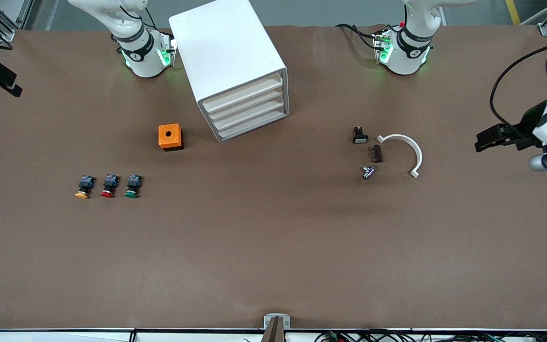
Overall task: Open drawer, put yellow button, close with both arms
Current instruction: 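Move the left gripper toward the white cabinet's drawer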
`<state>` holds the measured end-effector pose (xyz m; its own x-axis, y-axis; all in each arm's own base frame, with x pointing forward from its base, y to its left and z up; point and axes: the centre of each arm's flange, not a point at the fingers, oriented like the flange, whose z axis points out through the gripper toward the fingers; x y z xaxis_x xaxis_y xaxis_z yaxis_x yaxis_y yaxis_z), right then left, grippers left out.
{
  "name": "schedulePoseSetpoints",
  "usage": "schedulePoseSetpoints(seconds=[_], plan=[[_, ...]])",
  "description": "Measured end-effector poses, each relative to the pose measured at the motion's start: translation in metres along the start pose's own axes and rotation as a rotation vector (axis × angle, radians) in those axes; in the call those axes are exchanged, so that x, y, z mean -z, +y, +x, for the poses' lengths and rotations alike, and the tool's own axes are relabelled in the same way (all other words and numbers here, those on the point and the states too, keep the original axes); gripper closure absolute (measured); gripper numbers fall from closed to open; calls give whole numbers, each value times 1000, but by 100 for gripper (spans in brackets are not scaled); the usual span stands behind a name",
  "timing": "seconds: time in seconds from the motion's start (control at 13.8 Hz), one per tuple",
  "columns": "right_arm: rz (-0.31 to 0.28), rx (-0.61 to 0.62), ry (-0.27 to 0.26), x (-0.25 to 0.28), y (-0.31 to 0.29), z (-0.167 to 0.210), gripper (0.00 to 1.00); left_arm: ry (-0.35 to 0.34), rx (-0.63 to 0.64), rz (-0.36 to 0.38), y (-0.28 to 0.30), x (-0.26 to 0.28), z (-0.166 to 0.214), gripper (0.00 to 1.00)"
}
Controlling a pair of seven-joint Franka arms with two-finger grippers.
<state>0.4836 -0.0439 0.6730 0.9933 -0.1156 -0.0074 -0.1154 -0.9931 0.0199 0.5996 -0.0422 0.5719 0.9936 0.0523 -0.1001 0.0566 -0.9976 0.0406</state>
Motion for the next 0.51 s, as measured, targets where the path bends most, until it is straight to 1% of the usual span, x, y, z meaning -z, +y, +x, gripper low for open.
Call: schedulePoseSetpoints(seconds=[0.22, 0.36, 0.43, 0.51], plan=[[0, 0, -1, 0, 0, 0, 0, -86, 38, -40, 35, -45, 15, 0], [0, 0, -1, 0, 0, 0, 0, -152, 95, -52, 68, -80, 22, 0], [0, 0, -1, 0, 0, 0, 0, -188, 135, -73, 85, -95, 23, 0], [0, 0, -1, 0, 0, 0, 0, -224, 180, -111, 101, -108, 24, 0]])
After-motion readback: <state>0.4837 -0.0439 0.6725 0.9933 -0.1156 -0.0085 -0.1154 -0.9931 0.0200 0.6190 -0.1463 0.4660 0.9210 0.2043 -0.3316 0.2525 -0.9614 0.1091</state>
